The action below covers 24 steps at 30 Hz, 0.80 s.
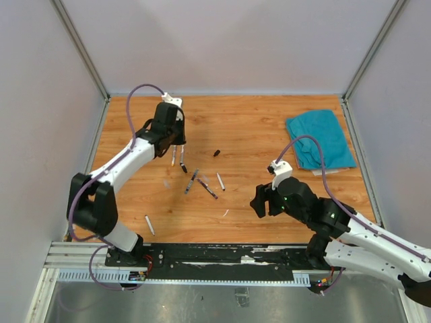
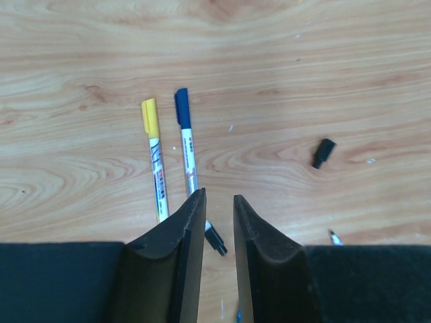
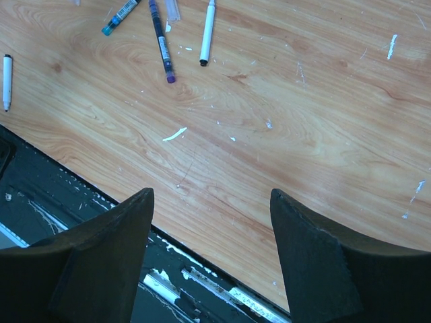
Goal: Insert the pens into the pen caps
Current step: Place the pen at the center of the board, then pick up the pen from the center of the board.
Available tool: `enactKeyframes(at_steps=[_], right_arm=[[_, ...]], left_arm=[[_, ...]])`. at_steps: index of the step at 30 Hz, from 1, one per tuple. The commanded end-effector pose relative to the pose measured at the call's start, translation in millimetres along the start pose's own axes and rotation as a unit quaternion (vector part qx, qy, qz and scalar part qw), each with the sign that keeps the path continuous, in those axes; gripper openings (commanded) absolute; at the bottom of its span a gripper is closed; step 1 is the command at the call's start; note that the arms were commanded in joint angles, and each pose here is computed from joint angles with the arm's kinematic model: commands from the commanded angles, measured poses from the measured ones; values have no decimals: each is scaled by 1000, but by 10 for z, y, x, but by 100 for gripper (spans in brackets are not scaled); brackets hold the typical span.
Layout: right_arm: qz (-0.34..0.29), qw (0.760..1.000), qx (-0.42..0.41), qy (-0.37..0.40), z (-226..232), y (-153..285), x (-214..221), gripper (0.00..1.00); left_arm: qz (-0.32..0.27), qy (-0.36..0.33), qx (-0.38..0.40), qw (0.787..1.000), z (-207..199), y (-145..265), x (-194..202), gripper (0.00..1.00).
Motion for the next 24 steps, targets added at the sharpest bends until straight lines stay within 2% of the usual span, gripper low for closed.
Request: enactKeyframes(at_steps=[1,7,12,17,20,24], right_arm=[[-4,1000,12,13,-24,-13,-34,71],[4,1000,18,20,-26,-58,-28,71],[6,1000,17,21,-15,-80,-20,71],[11,1000,13,19,1,-109,17,71],[13,1000,7,15,25,-118,27,71],[15,1000,1,10,41,-122,49,71]], left_arm=[[-26,21,45,998,-53,356,69,28],[-5,46,95,994,-84,694,639,29],[22,49,137,989,-243,807,1134,36],[63,36,148,986,-413,748,1527,37],[72,29,150,986,-484,691,1631,37],[89,14,103,991,-381,546,1718,37]])
Point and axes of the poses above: each gripper's point midway between its finger pads, its own y axis back along the fingers, its own z axis along the line the jaws close on, x = y × z, the point moved 1 cm from there along y, back along the fingers
